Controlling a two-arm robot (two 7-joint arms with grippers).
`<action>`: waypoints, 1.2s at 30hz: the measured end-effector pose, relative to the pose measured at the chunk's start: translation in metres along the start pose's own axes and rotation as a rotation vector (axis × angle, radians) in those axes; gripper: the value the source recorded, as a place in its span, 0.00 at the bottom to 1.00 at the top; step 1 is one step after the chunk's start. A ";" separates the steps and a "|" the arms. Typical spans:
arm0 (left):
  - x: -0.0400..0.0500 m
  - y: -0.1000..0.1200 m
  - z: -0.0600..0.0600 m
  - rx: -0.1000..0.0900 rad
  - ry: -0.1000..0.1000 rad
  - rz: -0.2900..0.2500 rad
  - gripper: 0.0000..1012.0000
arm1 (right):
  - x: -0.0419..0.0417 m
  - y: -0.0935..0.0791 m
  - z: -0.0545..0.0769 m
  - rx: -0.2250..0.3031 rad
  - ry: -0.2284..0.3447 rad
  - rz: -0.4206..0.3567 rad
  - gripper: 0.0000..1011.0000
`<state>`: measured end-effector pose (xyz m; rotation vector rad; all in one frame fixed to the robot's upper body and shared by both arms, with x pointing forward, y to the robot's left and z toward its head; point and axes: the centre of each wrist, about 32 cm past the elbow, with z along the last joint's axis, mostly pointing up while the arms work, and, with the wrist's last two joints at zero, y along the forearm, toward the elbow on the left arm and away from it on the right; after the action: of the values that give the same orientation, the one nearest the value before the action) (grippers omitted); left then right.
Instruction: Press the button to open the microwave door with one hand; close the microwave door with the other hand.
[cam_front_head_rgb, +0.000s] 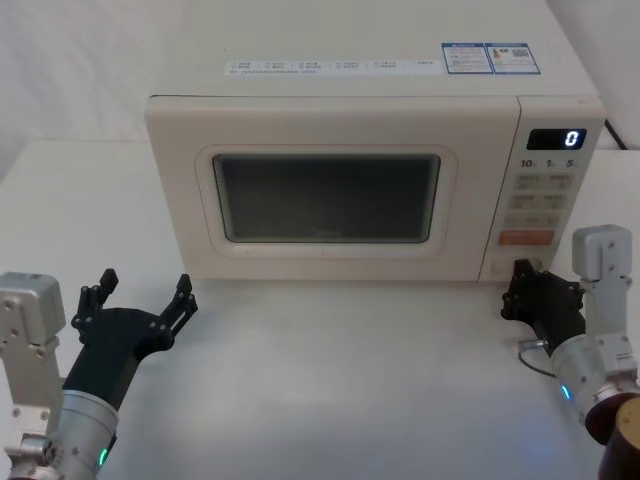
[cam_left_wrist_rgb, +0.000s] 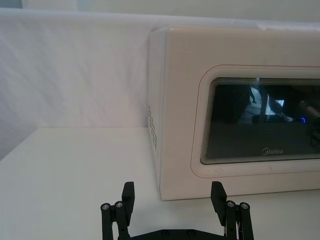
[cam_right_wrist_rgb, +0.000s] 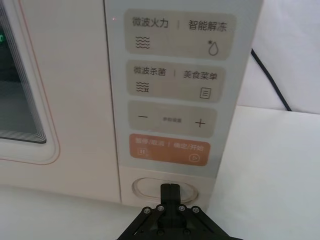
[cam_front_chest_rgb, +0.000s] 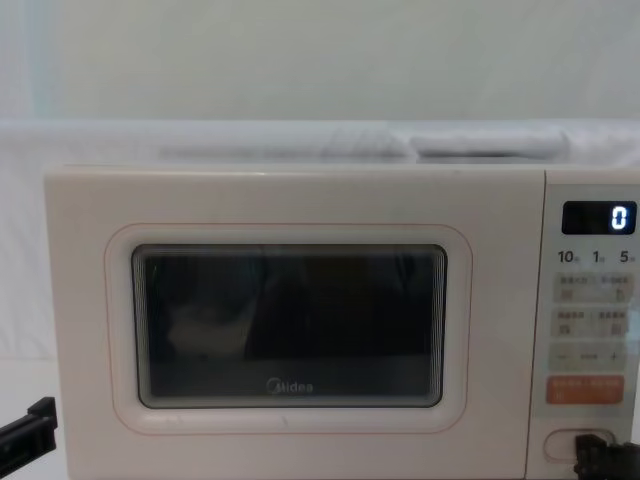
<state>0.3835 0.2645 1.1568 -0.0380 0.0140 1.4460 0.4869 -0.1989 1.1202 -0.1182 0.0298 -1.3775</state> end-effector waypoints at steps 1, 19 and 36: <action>0.0000 0.000 0.000 0.000 0.000 0.000 0.99 | -0.0004 0.000 0.000 0.000 0.000 0.001 0.00; 0.0000 0.000 0.000 0.000 0.000 0.000 0.99 | -0.0047 0.007 0.000 -0.006 -0.008 0.012 0.00; 0.0000 0.000 0.000 0.000 0.000 0.000 0.99 | -0.0055 0.013 0.002 -0.004 -0.003 0.012 0.00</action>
<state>0.3835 0.2645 1.1568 -0.0381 0.0140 1.4460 0.4984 -0.1911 1.1203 -0.1228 0.0308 -1.3649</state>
